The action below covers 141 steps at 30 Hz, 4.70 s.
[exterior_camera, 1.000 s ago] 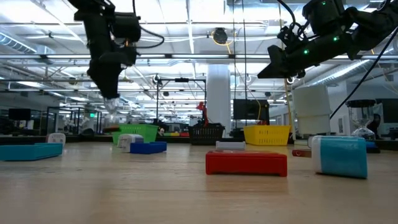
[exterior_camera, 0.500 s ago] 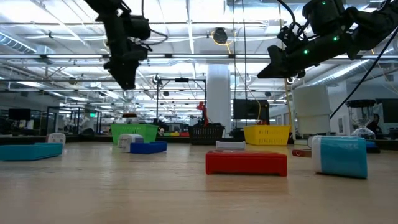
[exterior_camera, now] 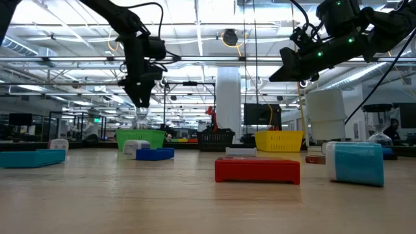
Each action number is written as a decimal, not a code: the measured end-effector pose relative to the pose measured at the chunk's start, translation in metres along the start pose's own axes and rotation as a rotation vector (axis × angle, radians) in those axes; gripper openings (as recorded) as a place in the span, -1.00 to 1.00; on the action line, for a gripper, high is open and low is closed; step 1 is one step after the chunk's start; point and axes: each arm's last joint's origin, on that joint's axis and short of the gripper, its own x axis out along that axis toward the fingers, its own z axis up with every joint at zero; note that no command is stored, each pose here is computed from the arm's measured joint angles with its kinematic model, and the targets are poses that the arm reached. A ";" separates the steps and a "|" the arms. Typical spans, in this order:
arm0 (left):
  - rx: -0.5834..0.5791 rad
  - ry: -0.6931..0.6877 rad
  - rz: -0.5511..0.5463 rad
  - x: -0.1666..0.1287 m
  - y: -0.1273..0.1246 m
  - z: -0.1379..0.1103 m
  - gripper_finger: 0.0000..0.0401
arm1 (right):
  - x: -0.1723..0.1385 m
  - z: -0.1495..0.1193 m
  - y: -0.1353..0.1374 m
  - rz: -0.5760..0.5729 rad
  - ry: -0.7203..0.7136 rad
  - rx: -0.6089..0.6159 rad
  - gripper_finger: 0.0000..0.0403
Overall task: Pick & Place Office items
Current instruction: Put the orange hourglass into the green bin, then put the light blue digital timer into the black bin
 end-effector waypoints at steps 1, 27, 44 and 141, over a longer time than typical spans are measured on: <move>0.002 0.005 0.002 0.002 0.000 0.000 0.19 | 0.000 0.000 0.000 0.000 0.000 0.000 -1.00; -0.023 0.024 0.058 0.032 0.006 0.009 0.19 | 0.000 0.000 0.000 0.000 0.000 0.000 -0.99; -0.023 0.023 0.057 0.044 0.012 0.003 0.19 | 0.000 0.000 0.001 0.029 0.000 0.000 -1.00; 0.873 -0.449 -0.478 -0.034 -0.194 -0.238 -0.34 | -0.047 -0.029 0.064 0.425 -0.139 -0.049 -1.00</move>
